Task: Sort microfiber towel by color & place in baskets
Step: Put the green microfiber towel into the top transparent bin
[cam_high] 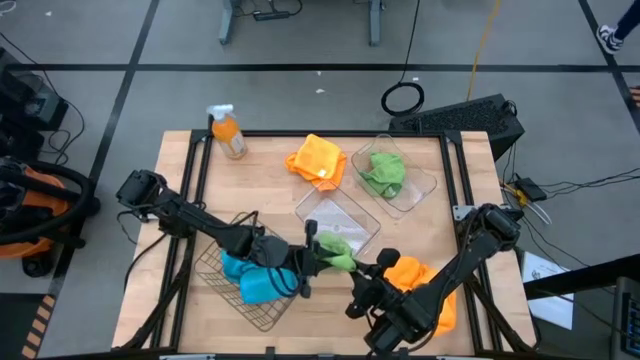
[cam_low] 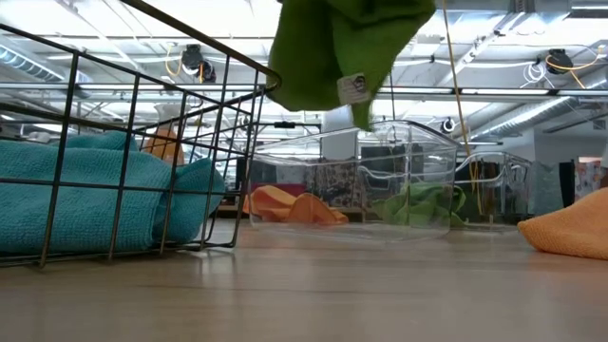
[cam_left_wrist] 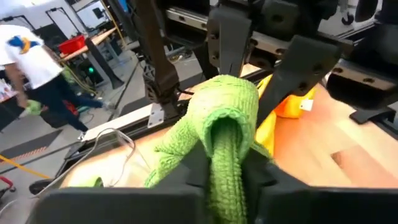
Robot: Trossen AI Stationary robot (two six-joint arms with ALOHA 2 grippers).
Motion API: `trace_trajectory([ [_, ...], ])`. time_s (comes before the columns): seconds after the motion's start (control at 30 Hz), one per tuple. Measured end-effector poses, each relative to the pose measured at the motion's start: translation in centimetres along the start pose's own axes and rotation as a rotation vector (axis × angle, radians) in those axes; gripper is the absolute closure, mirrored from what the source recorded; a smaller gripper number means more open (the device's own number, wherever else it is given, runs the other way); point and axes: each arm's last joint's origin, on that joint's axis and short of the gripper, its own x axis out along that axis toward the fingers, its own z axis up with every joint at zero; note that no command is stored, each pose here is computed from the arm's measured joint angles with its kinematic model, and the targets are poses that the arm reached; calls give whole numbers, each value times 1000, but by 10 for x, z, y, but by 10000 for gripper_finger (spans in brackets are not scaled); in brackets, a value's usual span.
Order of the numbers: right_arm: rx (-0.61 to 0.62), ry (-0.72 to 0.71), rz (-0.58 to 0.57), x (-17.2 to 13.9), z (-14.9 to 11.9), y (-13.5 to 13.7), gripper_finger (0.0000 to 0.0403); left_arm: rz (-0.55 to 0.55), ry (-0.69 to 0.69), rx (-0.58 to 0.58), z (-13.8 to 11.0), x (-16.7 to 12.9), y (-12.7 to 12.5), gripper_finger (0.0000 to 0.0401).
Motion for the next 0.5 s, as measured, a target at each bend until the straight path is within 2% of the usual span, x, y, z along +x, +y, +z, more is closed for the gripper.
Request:
trace_trajectory([
  [0.07,26,-17,7,-5,-1,2,325,3,-13,-11,3,-2,1,379],
  [0.33,100,-41,68,-29,3,-6,217,18,-95,-21,16,-8,2,377],
  [0.5,174,-63,120,-50,8,-18,170,23,-125,-6,18,-8,4,378],
])
